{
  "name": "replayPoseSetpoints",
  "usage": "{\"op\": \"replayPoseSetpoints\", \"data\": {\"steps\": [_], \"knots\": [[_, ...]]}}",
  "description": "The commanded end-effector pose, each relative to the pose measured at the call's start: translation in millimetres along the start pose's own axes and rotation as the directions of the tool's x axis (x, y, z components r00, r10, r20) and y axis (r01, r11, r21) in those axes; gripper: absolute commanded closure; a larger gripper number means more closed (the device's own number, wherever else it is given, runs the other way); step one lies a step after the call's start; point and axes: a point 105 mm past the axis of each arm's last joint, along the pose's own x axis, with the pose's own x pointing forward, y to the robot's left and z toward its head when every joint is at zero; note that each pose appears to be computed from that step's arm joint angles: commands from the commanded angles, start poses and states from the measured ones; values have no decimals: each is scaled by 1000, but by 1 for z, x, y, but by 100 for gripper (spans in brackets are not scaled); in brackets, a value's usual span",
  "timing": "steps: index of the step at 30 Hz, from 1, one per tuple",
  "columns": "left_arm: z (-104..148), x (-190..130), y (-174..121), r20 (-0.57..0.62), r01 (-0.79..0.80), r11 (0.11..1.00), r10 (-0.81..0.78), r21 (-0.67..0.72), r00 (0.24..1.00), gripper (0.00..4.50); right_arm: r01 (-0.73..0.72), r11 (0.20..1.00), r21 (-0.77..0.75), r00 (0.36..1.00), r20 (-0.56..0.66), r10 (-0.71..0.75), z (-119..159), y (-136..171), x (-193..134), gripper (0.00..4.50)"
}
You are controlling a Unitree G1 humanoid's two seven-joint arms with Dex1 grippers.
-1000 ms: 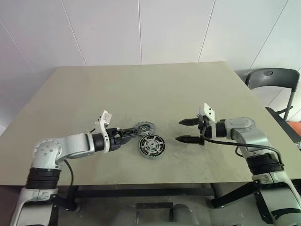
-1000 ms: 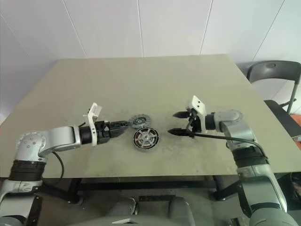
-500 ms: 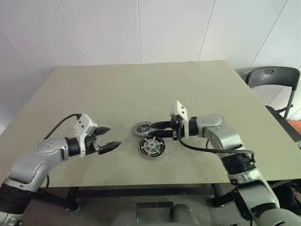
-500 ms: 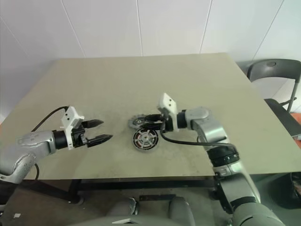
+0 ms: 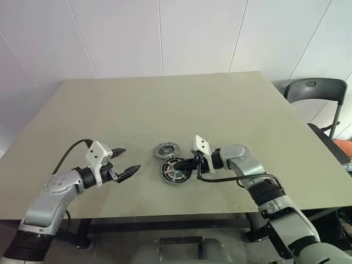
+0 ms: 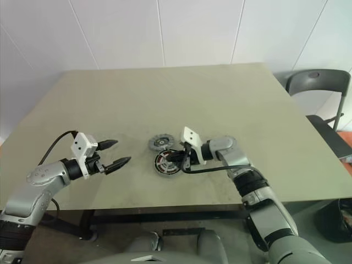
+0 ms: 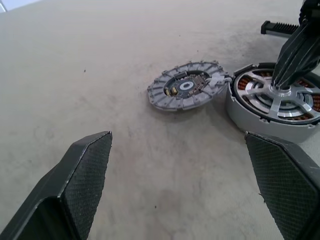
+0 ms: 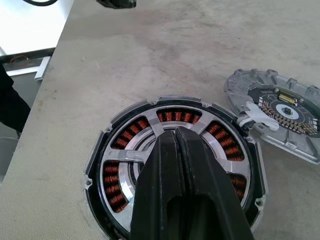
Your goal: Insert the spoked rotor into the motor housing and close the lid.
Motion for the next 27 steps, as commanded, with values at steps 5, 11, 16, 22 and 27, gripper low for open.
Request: {"op": "replayPoseSetpoints", "data": {"steps": [5, 11, 16, 22, 27], "knots": [[16, -3, 4, 52, -31, 998, 28, 59, 998, 0, -15, 1000, -19, 1000, 16, 15, 13, 0, -2, 446], [16, -3, 5, 55, -31, 997, 28, 64, 998, 0, -50, 988, -143, 999, -29, 47, 46, -4, -18, 446], [18, -3, 7, 72, -35, 997, 29, 74, 997, 0, -150, 943, -298, 982, -155, 108, 71, -8, -27, 396], [18, -5, 5, 86, -46, 997, 40, 66, 995, 0, -382, 782, -492, 888, -430, 163, 74, -8, -33, 200], [16, -7, 2, 92, -62, 997, 57, 55, 994, 0, -545, 641, -540, 779, -610, 149, 54, -9, -36, 35]]}}
